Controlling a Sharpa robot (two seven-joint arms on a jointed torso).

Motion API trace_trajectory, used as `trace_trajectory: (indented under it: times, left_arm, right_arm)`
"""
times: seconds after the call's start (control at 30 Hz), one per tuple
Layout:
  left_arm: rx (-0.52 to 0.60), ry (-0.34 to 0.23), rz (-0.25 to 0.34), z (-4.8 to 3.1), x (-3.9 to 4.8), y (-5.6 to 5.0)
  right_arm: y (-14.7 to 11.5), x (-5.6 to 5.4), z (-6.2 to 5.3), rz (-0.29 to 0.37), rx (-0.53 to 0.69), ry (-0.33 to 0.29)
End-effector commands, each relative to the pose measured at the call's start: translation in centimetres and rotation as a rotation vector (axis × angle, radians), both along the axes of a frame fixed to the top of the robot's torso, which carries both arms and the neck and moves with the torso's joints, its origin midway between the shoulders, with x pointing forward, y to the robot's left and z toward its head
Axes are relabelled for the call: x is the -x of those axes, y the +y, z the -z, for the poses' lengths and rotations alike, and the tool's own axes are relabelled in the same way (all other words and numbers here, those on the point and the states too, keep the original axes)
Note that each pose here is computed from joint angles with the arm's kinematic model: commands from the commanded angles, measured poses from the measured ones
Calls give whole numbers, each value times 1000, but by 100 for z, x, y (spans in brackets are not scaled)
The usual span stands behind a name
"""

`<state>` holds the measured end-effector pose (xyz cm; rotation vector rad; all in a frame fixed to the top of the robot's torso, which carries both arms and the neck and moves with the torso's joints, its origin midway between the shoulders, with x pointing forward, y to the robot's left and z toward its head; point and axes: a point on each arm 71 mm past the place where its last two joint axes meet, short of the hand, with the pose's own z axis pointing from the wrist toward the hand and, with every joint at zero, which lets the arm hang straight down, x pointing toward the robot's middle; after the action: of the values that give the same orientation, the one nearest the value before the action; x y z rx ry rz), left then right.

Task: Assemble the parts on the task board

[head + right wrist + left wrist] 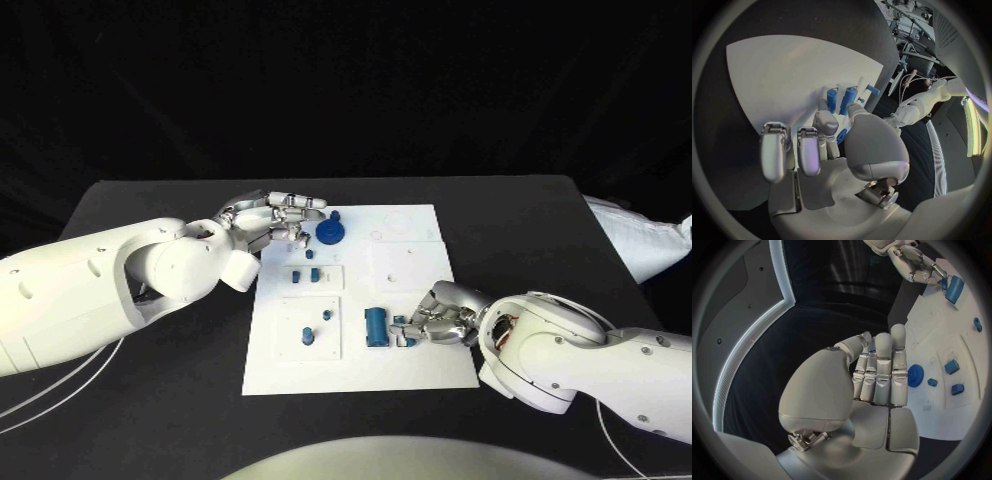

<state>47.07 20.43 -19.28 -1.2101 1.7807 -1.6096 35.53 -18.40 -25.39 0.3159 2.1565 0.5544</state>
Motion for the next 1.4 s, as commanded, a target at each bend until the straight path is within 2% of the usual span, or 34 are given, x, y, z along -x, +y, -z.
trace_trajectory:
  times: [0.03,1.1,1.4]
  left_arm:
    - [8,-1,21,-8,11,-21]
    - [7,0,25,-3,3,-26]
    - [5,1,27,0,3,-30]
  right_arm:
    - [10,20,-8,-28,9,-8]
    - [10,72,-37,-56,-3,-3]
    - [-73,46,-20,-47,20,-3]
